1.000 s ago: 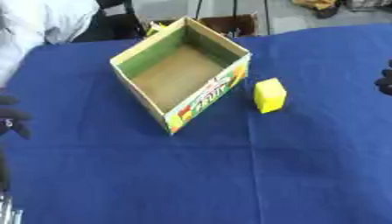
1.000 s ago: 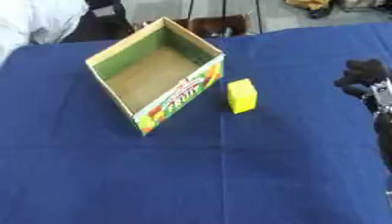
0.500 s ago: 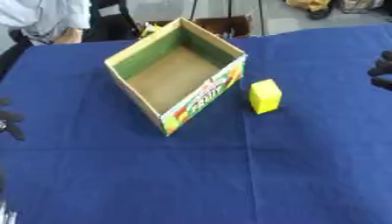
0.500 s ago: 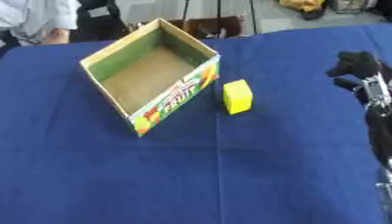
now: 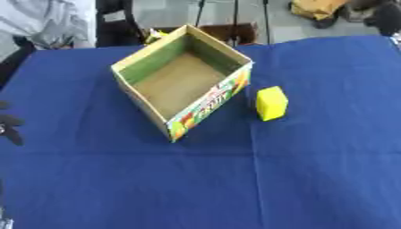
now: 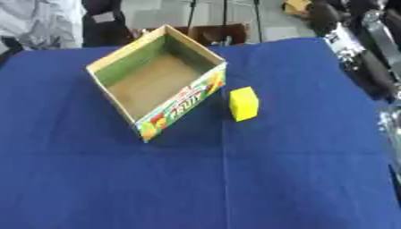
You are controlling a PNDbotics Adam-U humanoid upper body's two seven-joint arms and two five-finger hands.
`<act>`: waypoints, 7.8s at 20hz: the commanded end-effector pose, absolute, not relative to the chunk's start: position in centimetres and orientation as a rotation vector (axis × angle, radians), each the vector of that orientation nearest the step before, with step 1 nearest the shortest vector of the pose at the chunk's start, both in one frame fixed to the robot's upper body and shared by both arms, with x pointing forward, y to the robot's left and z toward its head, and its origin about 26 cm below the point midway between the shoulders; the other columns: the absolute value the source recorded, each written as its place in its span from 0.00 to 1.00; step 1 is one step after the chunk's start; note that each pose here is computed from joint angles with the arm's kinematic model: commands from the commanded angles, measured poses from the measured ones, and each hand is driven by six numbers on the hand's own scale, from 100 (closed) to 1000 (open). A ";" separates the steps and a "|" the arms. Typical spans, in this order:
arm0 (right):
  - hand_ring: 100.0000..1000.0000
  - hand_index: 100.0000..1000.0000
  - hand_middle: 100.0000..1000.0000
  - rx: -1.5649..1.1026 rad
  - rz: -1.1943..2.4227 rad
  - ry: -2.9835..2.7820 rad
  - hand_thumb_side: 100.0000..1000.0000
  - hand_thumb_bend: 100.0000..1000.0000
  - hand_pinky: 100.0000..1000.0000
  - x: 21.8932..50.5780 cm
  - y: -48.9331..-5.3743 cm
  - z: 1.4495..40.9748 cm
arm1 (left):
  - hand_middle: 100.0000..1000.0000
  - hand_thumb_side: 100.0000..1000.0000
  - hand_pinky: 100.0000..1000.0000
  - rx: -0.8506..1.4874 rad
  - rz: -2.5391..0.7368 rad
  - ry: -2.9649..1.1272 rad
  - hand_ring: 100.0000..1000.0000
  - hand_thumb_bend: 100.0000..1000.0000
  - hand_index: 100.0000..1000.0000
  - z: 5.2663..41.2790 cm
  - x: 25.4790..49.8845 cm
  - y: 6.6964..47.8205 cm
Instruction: Pick up objects on the table and place them in the box.
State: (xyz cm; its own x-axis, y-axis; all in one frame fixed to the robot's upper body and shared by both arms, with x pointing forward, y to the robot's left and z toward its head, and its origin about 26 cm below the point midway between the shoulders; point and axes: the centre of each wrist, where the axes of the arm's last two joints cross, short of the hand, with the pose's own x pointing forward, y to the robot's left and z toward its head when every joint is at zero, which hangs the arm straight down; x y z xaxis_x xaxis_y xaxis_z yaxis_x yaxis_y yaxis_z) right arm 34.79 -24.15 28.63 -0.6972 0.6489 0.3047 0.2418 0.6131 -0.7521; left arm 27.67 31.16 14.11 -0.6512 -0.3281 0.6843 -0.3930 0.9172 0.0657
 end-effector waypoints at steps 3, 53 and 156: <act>0.89 0.84 0.77 -0.844 1.195 -2.195 1.00 0.53 0.79 36.1 -24.0 30.5 | 0.51 0.97 0.18 0.505 0.062 -2.353 0.41 0.29 0.87 14.7 27.4 31.2; 0.93 0.86 0.75 -0.748 1.933 -1.220 0.17 0.46 0.81 47.4 -21.6 31.5 | 0.51 0.96 0.17 0.487 0.054 -2.343 0.40 0.29 0.87 14.6 27.5 30.8; 0.65 0.31 0.31 -0.806 1.504 -1.744 0.16 0.31 0.69 43.8 -6.4 35.4 | 0.50 0.95 0.16 0.424 0.022 -2.352 0.40 0.27 0.87 14.9 27.8 30.0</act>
State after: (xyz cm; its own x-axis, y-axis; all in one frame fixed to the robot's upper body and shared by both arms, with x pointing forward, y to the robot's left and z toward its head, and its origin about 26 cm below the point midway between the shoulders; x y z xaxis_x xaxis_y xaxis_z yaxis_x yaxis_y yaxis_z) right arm 44.18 -7.09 34.66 -0.5608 0.8181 0.1269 -0.0132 0.1444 -0.9894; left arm 27.94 30.05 14.02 -0.6539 -0.2903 0.6987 -0.3125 0.9446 0.1000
